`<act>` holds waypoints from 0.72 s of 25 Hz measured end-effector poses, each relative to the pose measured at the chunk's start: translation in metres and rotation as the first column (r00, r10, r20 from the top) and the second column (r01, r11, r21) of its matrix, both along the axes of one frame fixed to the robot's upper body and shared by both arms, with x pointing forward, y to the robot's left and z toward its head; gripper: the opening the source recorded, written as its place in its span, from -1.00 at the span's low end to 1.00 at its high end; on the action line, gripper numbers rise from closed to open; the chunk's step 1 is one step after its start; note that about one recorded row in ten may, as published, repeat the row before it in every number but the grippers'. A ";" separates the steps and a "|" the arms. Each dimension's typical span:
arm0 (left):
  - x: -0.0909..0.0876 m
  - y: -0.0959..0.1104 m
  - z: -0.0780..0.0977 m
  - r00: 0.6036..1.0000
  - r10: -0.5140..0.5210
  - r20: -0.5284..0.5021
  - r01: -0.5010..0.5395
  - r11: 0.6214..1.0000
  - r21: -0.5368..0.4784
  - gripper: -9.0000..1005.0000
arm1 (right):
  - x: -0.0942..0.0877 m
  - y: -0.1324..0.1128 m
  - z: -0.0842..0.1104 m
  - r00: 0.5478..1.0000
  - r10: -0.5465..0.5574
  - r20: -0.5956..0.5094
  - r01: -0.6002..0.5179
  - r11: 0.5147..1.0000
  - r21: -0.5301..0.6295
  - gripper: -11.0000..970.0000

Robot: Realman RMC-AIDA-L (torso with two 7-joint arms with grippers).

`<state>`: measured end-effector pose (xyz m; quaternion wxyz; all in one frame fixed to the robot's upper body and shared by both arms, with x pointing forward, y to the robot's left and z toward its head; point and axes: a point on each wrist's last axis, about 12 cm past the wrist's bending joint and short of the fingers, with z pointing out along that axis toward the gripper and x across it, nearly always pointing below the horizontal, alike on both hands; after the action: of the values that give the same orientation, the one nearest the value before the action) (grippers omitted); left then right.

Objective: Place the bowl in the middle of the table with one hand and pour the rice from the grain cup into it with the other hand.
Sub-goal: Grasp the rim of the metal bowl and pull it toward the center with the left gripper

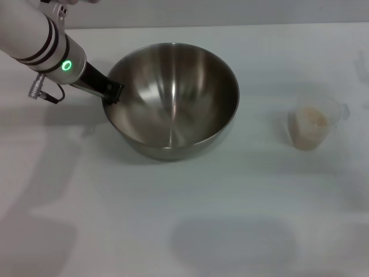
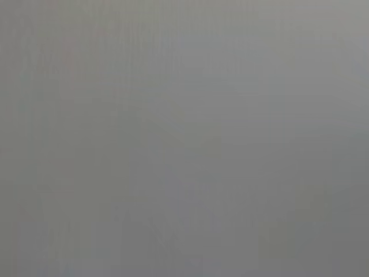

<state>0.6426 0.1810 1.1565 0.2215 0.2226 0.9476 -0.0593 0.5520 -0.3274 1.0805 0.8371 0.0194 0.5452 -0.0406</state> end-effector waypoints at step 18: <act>0.004 0.005 0.010 1.000 0.009 -0.002 -0.010 0.993 -0.117 -0.92 | 0.001 0.001 0.001 1.000 0.002 0.002 -0.002 1.000 0.000 0.45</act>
<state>0.6467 0.1859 1.1665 0.2339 0.2047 0.9437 -0.1137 0.5529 -0.3267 1.0811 0.8376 0.0189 0.5445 -0.0399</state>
